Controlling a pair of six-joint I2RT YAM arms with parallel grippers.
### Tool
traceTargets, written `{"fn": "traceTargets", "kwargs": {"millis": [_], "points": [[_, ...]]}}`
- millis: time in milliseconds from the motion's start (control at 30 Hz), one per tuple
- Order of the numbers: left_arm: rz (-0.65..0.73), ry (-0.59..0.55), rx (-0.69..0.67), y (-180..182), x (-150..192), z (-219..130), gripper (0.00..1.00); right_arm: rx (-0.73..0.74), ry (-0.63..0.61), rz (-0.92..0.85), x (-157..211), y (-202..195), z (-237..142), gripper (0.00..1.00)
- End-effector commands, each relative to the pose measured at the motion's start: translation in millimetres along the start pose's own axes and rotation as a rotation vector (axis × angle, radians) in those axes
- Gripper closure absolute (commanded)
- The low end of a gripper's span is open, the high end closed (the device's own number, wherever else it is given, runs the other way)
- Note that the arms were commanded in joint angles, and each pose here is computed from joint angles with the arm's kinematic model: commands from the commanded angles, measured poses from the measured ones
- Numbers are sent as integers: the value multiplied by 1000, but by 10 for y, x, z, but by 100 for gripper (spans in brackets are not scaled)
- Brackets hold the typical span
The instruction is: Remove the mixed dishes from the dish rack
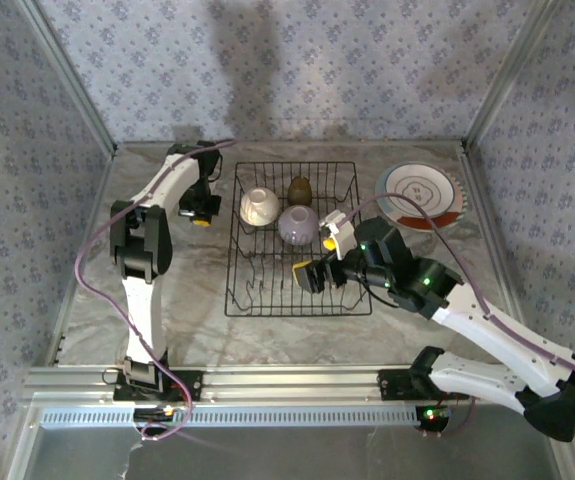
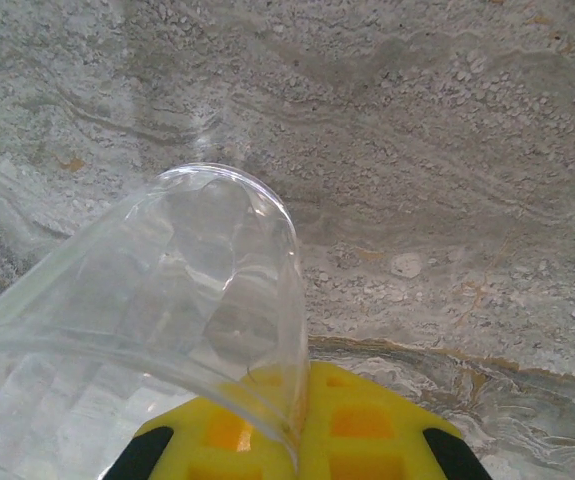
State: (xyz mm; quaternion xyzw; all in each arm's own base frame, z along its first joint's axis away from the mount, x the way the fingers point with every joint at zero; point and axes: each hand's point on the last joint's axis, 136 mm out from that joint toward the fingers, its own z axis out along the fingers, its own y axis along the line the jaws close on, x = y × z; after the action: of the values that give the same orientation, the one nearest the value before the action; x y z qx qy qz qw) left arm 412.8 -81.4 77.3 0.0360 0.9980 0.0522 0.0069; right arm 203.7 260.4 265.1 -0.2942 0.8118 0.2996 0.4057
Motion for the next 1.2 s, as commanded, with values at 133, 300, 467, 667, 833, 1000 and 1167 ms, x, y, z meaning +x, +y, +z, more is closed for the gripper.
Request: {"fn": "traceTargets", "kwargs": {"millis": [133, 300, 467, 667, 833, 1000, 1167], "points": [[16, 29, -9, 35, 22, 5, 94, -21, 13, -17, 58, 48, 40, 0], [13, 10, 10, 10, -11, -52, 85, -23, 12, -19, 58, 54, 46, 0], [12, -22, 28, -19, -78, -156, 78, -32, 19, -18, 72, 74, 72, 0], [1, -75, 40, -26, -131, -330, 67, -23, 25, -22, 89, 68, 82, 0], [5, -173, 51, -31, -149, -640, 54, -6, 25, -22, 81, 41, 102, 0], [-10, -273, 87, -38, -118, -935, 37, 23, 30, -16, 84, -12, 133, 0], [-12, -377, 120, -68, -74, -1229, 13, 53, 27, -11, 83, -64, 129, 0]]}}
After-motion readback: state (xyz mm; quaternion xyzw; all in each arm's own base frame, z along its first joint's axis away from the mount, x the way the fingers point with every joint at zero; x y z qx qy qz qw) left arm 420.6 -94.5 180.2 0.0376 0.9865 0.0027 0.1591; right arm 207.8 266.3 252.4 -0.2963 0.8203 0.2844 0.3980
